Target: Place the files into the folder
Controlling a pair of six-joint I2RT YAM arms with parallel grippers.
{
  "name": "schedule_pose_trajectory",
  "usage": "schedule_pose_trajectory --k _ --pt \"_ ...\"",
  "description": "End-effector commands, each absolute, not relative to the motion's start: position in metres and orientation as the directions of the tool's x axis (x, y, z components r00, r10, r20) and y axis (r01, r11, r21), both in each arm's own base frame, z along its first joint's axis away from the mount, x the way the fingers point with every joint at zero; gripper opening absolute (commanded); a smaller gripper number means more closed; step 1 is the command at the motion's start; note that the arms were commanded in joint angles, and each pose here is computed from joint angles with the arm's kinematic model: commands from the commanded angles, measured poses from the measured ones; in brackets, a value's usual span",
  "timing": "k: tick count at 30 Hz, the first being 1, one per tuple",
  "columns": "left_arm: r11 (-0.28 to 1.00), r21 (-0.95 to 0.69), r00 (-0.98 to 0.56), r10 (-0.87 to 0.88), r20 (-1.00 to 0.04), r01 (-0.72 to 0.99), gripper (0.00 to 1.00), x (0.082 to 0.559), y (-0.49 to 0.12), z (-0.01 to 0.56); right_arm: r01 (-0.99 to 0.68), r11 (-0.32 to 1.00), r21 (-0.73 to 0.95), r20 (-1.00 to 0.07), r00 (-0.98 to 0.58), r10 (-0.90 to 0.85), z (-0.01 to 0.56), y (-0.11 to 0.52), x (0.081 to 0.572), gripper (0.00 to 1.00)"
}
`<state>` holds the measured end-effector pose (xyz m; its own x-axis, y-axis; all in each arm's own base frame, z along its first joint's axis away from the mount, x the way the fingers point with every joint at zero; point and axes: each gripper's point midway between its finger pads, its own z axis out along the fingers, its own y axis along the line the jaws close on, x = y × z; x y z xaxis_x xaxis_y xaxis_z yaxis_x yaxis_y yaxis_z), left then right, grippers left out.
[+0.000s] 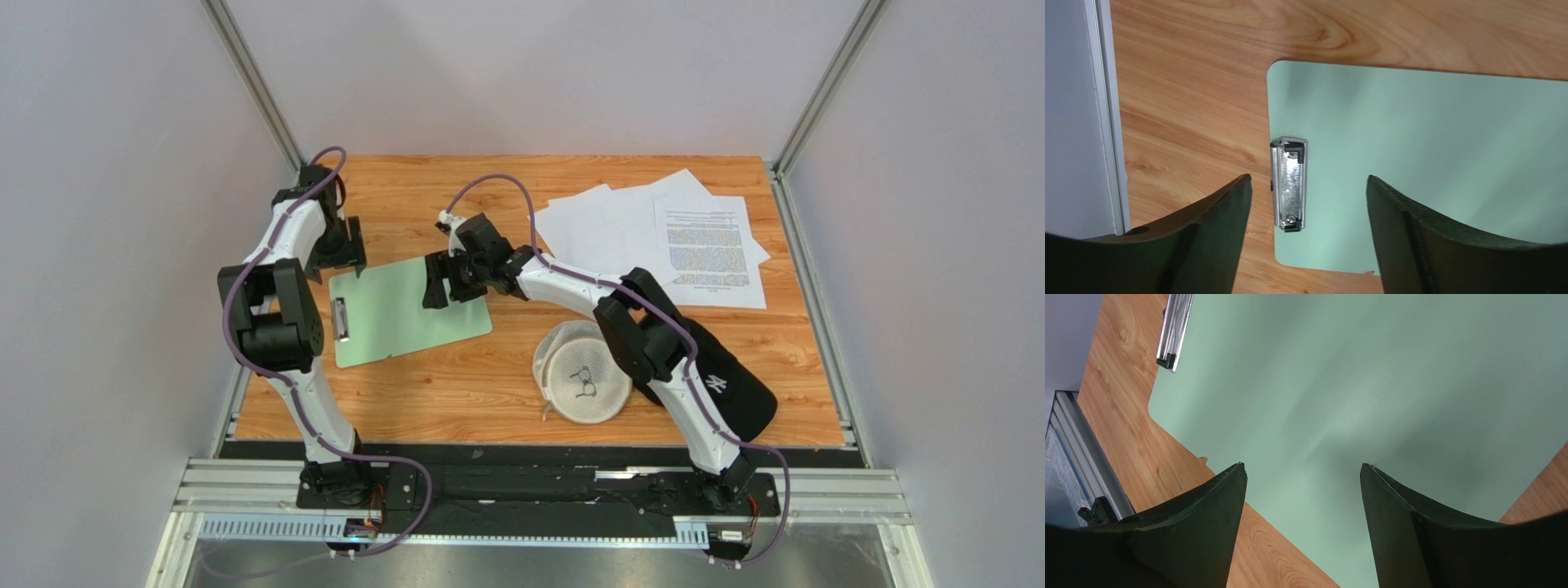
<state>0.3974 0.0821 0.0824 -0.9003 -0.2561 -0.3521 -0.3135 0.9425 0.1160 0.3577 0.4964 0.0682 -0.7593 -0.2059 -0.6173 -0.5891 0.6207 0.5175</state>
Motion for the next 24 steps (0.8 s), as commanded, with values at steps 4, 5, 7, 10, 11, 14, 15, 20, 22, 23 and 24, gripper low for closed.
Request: schedule_pose_trajectory --k 4,5,7,10,11,14,15,20,22,23,24 --pt "0.945 0.069 -0.927 -0.296 -0.229 -0.319 0.85 0.355 0.092 0.066 -0.615 0.557 0.558 -0.663 -0.734 -0.147 0.080 0.524 0.367 0.74" --pt "0.943 0.077 -0.928 -0.299 -0.221 -0.322 0.85 0.352 0.094 0.063 -0.613 0.561 0.557 -0.661 -0.736 -0.148 0.078 0.523 0.367 0.75" --pt "0.942 0.084 -0.931 -0.304 -0.202 -0.326 0.86 0.346 0.095 0.057 -0.591 0.588 0.551 -0.654 -0.744 -0.135 0.071 0.517 0.372 0.75" --pt "0.941 0.071 -0.933 -0.316 -0.174 -0.332 0.84 0.341 0.093 0.049 -0.528 0.629 0.571 -0.616 -0.782 -0.098 0.057 0.504 0.380 0.76" --pt "0.942 0.065 -0.934 -0.316 -0.167 -0.330 0.80 0.340 0.091 0.045 -0.513 0.638 0.574 -0.603 -0.792 -0.094 0.050 0.498 0.380 0.76" --pt "0.945 0.030 -0.938 -0.320 -0.134 -0.327 0.67 0.339 0.084 0.035 -0.493 0.653 0.576 -0.598 -0.798 -0.074 0.048 0.488 0.385 0.76" --pt "0.944 0.030 -0.939 -0.322 -0.123 -0.328 0.65 0.339 0.084 0.031 -0.488 0.662 0.570 -0.596 -0.799 -0.075 0.044 0.484 0.386 0.76" --pt "0.950 0.063 -0.950 -0.301 -0.077 -0.306 0.58 0.330 0.088 0.018 -0.473 0.675 0.566 -0.594 -0.802 -0.064 0.043 0.476 0.388 0.76" --pt "0.951 0.059 -0.952 -0.300 -0.063 -0.304 0.59 0.329 0.087 0.014 -0.453 0.687 0.568 -0.582 -0.811 -0.054 0.038 0.471 0.390 0.76" --pt "0.950 0.054 -0.950 -0.304 -0.062 -0.308 0.58 0.329 0.087 0.014 -0.441 0.690 0.574 -0.572 -0.819 -0.047 0.036 0.469 0.390 0.76" --pt "0.950 0.047 -0.950 -0.306 -0.064 -0.309 0.57 0.333 0.086 0.014 -0.433 0.693 0.576 -0.570 -0.821 -0.039 0.036 0.467 0.392 0.76"
